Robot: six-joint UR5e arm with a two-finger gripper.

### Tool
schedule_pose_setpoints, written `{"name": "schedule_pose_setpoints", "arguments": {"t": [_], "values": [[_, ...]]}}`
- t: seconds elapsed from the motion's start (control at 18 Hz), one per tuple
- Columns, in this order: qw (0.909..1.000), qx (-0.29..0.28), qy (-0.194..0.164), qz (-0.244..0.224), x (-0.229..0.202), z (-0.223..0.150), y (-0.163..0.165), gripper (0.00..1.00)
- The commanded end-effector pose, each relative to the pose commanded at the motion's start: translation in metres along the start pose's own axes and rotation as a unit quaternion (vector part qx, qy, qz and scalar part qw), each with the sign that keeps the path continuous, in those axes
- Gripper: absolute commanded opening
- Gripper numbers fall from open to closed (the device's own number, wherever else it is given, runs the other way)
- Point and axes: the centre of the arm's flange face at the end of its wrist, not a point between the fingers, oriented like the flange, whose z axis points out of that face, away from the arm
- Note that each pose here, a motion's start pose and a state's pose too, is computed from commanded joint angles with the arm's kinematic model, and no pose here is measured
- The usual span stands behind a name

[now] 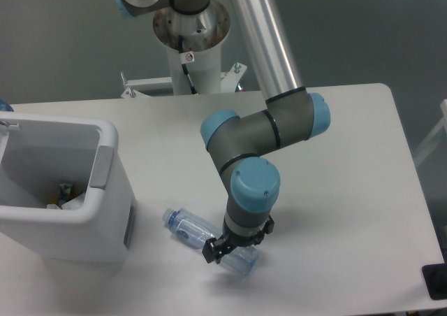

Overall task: Place the trash in the trash can
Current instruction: 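Lower the gripper onto the bottle's middle and close on it, then tilt the bottle upright, cap end raised, while gripping it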

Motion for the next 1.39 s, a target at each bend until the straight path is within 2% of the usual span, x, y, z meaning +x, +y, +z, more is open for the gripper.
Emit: {"name": "schedule_pose_setpoints", "arguments": {"t": [0.39,0.61,0.67,0.89,0.94,1.06,1.17,1.39], "values": [[0.9996,-0.017,-0.025,-0.001,-0.003,0.033,-0.005,1.00],[0.9996,-0.009,-0.026,-0.005,-0.001,0.031,-0.014,1.00],[0.9996,-0.007,-0.026,-0.005,-0.001,0.030,-0.016,0.96],[0.9997,-0.005,-0.025,-0.004,0.001,0.037,-0.025,0.67],[0.9997,-0.005,-0.024,-0.004,0.001,0.038,-0.027,0.63],[0.9997,-0.002,-0.024,-0.004,0.001,0.037,-0.029,0.57],[0.9997,-0.001,-0.024,-0.004,0.002,0.035,-0.029,0.46],[0.9998,0.001,-0.021,-0.002,0.004,0.029,-0.028,0.40]]}}
